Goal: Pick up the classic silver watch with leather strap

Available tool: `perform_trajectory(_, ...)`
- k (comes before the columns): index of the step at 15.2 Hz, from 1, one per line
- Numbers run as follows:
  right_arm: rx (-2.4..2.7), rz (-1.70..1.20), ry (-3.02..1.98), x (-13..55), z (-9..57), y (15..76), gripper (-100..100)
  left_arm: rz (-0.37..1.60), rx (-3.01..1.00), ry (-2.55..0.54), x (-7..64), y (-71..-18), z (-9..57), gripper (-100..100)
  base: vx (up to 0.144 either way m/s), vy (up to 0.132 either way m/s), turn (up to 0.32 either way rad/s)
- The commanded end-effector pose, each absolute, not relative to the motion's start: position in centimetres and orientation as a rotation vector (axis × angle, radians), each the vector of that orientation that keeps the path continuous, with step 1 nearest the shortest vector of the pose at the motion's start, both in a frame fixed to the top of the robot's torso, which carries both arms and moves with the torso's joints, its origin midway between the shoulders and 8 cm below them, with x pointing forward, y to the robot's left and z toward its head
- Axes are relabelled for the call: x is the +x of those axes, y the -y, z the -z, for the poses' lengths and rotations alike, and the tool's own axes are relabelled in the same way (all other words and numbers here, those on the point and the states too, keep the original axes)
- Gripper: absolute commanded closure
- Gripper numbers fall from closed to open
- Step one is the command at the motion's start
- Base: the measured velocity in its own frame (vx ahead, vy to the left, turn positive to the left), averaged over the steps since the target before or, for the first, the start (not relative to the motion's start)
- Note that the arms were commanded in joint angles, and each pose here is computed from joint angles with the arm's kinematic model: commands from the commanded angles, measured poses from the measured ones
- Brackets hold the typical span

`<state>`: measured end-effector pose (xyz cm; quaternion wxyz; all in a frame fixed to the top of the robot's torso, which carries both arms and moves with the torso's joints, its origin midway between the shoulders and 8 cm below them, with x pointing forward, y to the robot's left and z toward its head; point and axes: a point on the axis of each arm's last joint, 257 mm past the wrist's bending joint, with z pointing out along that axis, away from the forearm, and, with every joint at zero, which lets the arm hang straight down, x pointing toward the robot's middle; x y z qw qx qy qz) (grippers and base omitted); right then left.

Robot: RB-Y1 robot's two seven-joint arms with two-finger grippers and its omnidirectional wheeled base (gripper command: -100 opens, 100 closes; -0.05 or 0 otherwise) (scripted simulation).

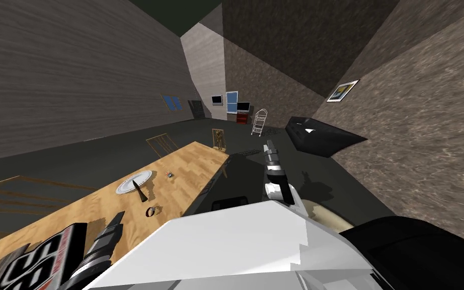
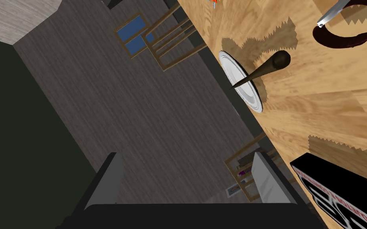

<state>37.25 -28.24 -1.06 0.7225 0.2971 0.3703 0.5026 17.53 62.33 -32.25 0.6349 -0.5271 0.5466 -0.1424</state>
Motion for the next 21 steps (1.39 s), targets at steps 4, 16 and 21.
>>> perform_trajectory(4, 0.656, -1.11, -0.818, 37.2, 1.1, 28.2, 0, 0.214, -1.274, -1.324, 13.0, -64.4, 35.5, -100, 0.043, -0.019, -0.177)
perform_trajectory(16, 0.656, -1.11, -0.818, 37.2, 1.1, 28.2, 0, -0.041, -1.444, -1.511, 0.7, -67.1, 42.4, -100, 0.057, -0.01, -0.193)
perform_trajectory(21, 0.656, -1.11, -0.818, 37.2, 1.1, 28.2, 0, -0.144, -1.519, -1.589, -5.0, -67.2, 44.8, -100, 0.054, 0.001, -0.145)
